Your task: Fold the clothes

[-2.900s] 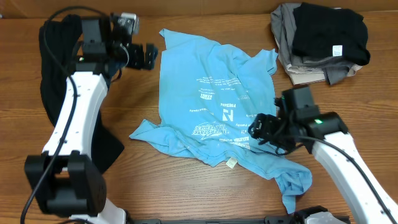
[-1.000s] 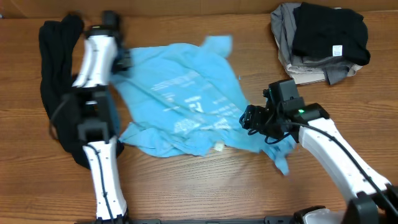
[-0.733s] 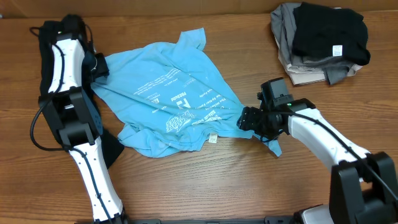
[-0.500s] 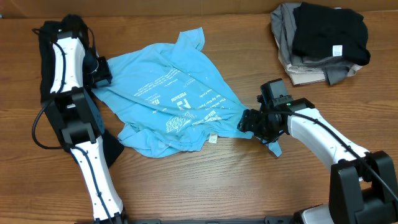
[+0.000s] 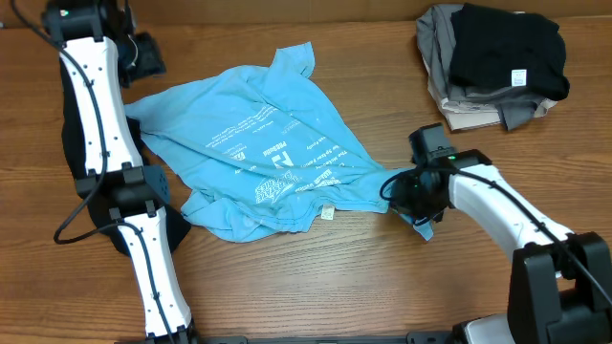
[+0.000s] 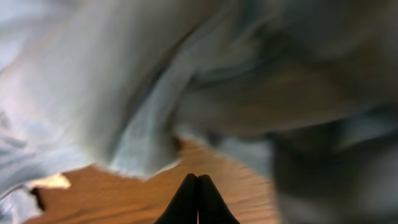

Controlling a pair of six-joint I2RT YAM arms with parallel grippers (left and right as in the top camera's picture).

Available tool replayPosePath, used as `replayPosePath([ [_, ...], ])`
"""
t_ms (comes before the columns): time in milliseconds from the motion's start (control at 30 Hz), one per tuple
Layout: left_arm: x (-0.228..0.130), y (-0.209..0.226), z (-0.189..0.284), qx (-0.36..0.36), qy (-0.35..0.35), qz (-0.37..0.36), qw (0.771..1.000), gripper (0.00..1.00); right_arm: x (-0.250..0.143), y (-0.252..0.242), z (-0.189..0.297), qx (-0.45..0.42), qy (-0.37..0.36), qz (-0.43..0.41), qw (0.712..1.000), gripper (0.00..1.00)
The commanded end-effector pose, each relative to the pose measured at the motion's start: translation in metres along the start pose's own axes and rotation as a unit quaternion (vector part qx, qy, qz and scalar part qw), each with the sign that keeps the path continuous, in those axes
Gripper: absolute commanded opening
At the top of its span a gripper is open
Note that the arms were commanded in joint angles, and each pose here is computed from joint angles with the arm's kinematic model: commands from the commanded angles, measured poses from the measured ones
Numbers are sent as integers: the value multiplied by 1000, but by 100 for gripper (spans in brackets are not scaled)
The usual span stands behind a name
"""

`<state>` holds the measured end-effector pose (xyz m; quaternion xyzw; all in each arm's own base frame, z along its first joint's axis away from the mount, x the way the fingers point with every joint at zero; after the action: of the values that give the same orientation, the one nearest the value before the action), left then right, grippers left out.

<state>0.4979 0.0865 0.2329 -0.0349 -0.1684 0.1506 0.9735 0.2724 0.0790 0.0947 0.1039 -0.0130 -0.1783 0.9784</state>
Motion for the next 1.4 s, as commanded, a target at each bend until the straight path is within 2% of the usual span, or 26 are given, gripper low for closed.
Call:
replayPosePath([
  [0,2,-13,36,-53,-38,-17,998,66,21,-10,9,5,-38,15,999,4],
  [133,2,-15,45,-58,-46,-29,997,67,22,9,12,96,-24,56,994,4],
  [233,1,-22,53,-87,-53,-60,993,66,20,31,15,163,-19,94,982,22],
  [333,-1,-35,66,-123,-66,-99,985,65,15,46,13,173,-24,120,977,42],
  [400,-2,-41,77,-131,-80,-116,981,65,10,52,10,156,-28,128,979,51],
  [500,-3,-51,94,-137,-100,-137,976,66,5,56,4,125,-35,138,982,57],
  [633,-7,-64,109,-141,-121,-168,968,68,1,56,-16,94,-19,137,986,56],
  [733,-8,-74,111,-145,-125,-186,964,69,0,48,-37,66,7,104,992,46],
  [833,-9,-79,110,-147,-125,-195,962,70,2,34,-47,32,21,73,997,42],
  [1067,-8,-78,109,-136,-127,-197,963,73,21,-20,-40,-62,9,7,998,43],
  [1133,-7,-74,108,-118,-128,-195,965,83,34,-36,-36,-60,-3,-12,998,43],
  [1200,-6,-71,104,-104,-124,-193,968,88,51,-54,-32,-37,-21,-35,998,43],
  [1367,-7,-71,99,-103,-114,-192,969,89,88,-93,-17,26,-75,-77,994,44],
])
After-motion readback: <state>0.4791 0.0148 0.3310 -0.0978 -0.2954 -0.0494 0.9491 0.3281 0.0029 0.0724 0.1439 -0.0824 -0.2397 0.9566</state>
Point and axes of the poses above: each gripper's point midway between its finger pads, its own z axis back along the fingers, its own y axis along the line the jaws close on, x = y × z, the point moved 7 cm from there along z, back along the fingers, and after that the axes turned 1 degree about -z, right-handed, at the moved point
